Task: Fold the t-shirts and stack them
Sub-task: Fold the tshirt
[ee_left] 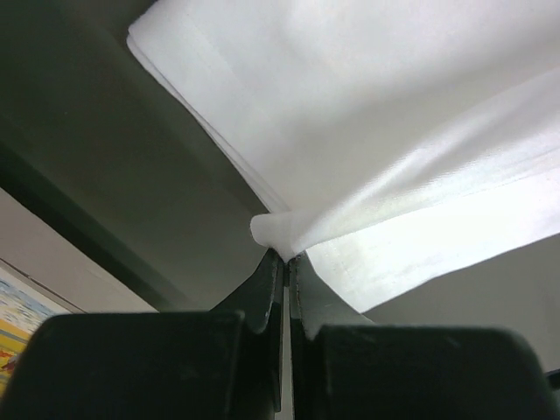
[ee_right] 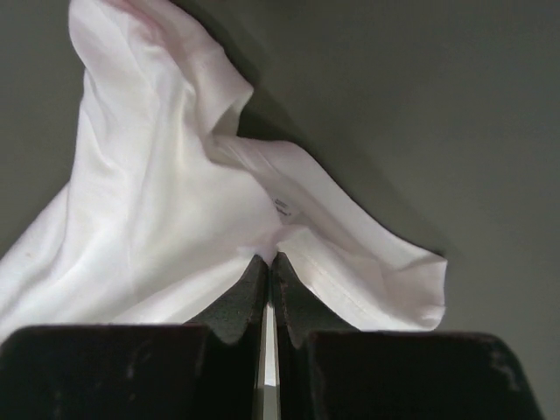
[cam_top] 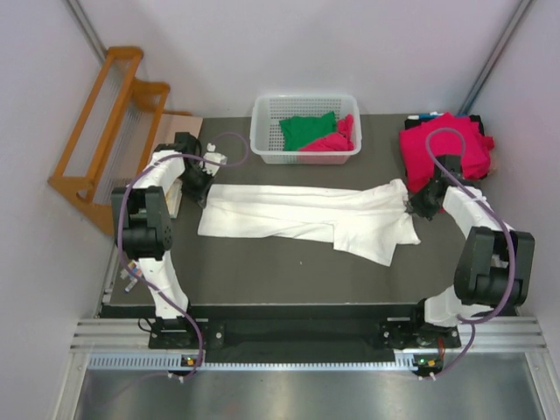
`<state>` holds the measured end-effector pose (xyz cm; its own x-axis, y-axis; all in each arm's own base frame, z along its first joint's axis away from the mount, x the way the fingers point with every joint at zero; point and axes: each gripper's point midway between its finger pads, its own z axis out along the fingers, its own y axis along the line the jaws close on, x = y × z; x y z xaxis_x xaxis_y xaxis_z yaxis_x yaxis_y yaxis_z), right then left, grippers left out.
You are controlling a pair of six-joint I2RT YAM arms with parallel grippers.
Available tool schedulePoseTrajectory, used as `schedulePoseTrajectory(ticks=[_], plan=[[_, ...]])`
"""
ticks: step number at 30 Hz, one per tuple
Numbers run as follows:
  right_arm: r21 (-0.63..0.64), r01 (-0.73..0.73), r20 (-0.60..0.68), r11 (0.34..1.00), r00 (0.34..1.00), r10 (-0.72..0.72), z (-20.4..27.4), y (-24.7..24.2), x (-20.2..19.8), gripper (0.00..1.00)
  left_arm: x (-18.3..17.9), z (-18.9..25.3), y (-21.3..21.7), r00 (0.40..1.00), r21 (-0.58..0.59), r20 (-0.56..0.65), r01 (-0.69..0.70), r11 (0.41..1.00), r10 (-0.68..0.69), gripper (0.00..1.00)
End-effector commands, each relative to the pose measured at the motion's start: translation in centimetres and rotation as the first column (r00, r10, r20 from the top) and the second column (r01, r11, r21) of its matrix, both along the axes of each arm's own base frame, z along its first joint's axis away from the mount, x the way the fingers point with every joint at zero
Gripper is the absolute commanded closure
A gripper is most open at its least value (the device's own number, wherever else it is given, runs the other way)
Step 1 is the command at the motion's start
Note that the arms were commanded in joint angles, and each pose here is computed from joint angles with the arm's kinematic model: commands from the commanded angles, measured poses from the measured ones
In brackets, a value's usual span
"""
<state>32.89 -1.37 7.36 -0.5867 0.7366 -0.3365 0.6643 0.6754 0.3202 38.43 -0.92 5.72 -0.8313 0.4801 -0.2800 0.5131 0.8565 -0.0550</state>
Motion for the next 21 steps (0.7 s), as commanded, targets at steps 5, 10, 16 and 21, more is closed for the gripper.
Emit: schedulePoseTrajectory(ticks=[5,10,16,21], plan=[[0.031,0.050,0.096,0.998,0.994,-0.052,0.7,-1.4,6.4,1.00,1.5,0.0,0.2,0.998,0.023,0.056,-0.009,1.000,0.008,1.00],[0.050,0.048,0.042,0.998,0.998,-0.050,-1.9,-1.1,6.3,1.00,1.4,-0.7,0.5,0.999,0.042,0.052,-0.018,0.999,0.016,1.00],[0.026,0.034,0.022,0.999,0.999,-0.034,-2.8,-1.4,5.8,0.90,1.1,-1.5,0.8,0.998,0.075,0.054,-0.031,0.997,0.027,0.69],[-0.035,0.018,0.046,0.999,0.999,-0.016,-0.9,-2.2,6.4,0.67,0.8,-1.6,-0.1,0.998,0.086,0.060,-0.013,0.996,0.008,0.43]])
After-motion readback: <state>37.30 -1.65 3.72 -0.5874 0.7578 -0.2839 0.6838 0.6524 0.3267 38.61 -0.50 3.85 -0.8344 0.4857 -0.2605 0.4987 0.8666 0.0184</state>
